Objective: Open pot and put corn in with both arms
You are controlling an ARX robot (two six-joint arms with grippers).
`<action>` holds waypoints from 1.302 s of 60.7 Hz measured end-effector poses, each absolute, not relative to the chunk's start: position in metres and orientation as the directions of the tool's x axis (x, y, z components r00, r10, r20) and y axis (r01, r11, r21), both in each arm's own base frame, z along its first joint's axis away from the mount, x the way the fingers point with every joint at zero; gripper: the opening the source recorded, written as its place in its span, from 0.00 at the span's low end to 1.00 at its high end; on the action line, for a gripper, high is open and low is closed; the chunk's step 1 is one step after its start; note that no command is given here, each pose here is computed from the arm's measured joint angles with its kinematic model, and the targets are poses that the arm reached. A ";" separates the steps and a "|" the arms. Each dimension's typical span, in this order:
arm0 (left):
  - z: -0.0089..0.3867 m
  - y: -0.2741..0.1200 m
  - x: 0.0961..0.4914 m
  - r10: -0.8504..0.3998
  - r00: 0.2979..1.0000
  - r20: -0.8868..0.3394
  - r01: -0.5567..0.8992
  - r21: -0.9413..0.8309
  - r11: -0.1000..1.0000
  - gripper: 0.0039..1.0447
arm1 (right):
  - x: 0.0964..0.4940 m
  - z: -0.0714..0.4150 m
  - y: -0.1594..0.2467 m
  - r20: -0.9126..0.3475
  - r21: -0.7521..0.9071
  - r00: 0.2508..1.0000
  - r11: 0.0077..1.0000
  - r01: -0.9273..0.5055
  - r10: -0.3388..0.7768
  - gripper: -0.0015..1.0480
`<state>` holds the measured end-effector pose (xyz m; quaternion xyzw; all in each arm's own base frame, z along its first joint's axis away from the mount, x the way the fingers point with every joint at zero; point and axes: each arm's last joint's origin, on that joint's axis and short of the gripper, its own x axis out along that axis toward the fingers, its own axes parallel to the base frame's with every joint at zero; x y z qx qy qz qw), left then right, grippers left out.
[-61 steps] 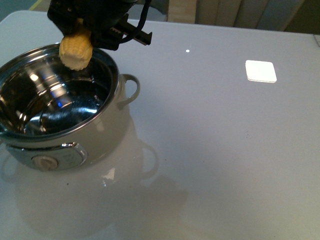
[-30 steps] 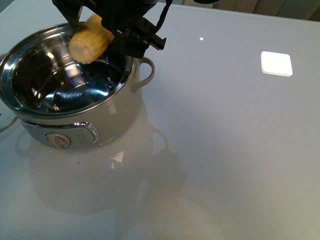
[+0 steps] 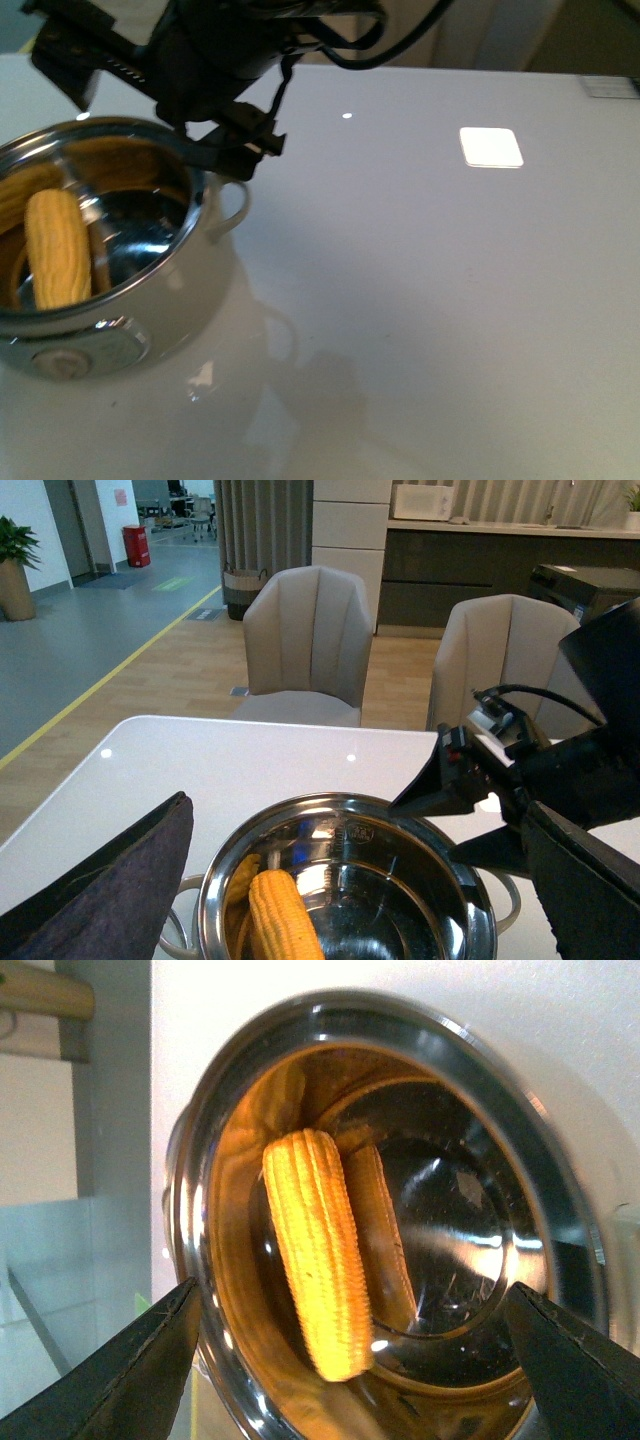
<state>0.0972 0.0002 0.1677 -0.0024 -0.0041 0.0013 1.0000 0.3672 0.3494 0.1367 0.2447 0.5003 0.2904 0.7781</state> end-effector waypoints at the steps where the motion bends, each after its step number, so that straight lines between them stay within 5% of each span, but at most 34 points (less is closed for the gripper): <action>1: 0.168 0.000 0.097 0.003 1.000 0.008 -0.003 -0.005 1.000 0.94 | 0.368 0.138 0.348 -0.633 0.674 0.335 0.710 -0.204 0.698 0.86; 19: 0.168 0.000 0.097 0.003 1.000 0.008 -0.003 -0.005 1.000 0.94 | 0.372 0.210 0.250 -0.469 0.750 0.541 0.638 -0.173 0.698 0.85; 35: 0.168 0.000 0.097 0.003 1.000 0.008 -0.003 -0.005 1.000 0.94 | 0.318 0.249 0.130 -0.443 0.583 0.762 0.797 -0.155 0.472 0.90; 49: 0.168 0.000 0.097 0.003 1.000 0.008 -0.003 -0.005 1.000 0.94 | 0.249 0.244 0.044 -0.440 0.415 0.865 0.909 -0.040 0.239 0.92; 65: 0.168 0.000 0.097 0.002 1.000 0.008 -0.002 -0.005 1.000 0.94 | 0.218 0.243 0.015 -0.423 0.290 0.899 0.957 0.012 0.116 0.92; 79: 0.168 0.000 0.097 0.003 1.000 0.008 -0.003 -0.005 1.000 0.94 | 0.196 0.220 0.005 -0.022 0.054 0.999 0.998 -0.022 0.024 0.58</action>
